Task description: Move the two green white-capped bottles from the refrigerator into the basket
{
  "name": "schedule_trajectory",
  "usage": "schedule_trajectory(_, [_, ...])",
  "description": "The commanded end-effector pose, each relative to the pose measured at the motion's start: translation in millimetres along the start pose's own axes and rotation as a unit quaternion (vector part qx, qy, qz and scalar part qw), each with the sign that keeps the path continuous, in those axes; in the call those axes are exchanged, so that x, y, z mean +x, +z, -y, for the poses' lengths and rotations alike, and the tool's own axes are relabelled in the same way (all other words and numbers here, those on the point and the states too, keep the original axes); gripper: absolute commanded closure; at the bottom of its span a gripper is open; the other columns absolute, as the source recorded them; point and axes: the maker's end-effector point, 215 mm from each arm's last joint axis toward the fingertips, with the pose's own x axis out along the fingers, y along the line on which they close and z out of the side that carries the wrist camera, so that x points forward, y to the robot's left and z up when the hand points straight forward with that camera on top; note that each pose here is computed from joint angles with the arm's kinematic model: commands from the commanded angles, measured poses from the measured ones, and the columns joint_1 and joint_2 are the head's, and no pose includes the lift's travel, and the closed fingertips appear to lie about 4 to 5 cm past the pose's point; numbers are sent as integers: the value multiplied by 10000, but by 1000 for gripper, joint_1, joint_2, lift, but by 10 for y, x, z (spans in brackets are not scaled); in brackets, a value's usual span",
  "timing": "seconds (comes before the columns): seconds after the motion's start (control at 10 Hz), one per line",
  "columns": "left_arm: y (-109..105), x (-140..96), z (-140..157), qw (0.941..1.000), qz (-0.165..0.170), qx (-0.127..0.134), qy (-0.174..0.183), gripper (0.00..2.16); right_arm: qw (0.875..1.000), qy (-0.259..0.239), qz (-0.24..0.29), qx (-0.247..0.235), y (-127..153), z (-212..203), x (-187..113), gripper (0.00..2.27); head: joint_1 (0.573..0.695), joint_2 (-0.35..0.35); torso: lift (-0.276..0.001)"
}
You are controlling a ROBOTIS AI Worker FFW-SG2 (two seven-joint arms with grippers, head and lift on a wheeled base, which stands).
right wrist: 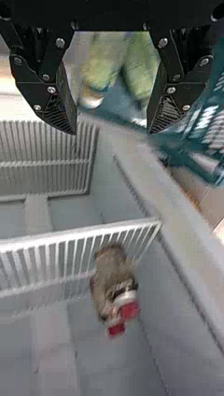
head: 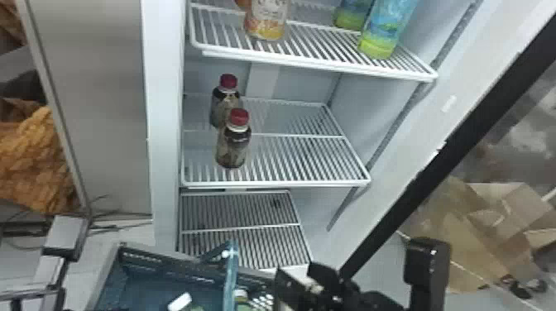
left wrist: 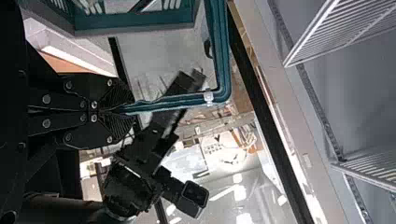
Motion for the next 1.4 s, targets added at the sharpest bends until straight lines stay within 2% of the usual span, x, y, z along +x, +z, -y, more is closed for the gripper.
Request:
schedule_trajectory(0.0, [2,0,1,10000,0,3,0,1161,9992,-121,382,-89,204,95,23,533,695,-350,-263])
schedule_trajectory(0.3, [11,3,-1,10000,15,7,3,1161,9928,-216,1164,-189,599,192,51,374,695,-350,-263])
schedule_trajectory(0.5, [26,3,-1,10000,39,13,3,1161,9841,-324,1718,-310,871,261,2,302,695,-350,-263])
schedule_trajectory(0.6, [33,3,-1,10000,51,16,3,1161,9783,-347,2018,-310,985,263,-4,303,695,-350,-263])
schedule_trajectory(0.8, [27,9,-2,10000,42,15,6,1161,9573,-560,2815,-354,1265,324,-94,309,695,-350,-263])
schedule_trajectory(1.1, [24,5,2,10000,50,3,-7,1161,9447,-823,3146,-420,1260,468,-72,317,695,-350,-263])
schedule_trajectory(1.3, [14,6,4,10000,48,-10,-18,1161,9428,-842,3205,-365,1180,492,23,317,695,-350,-263])
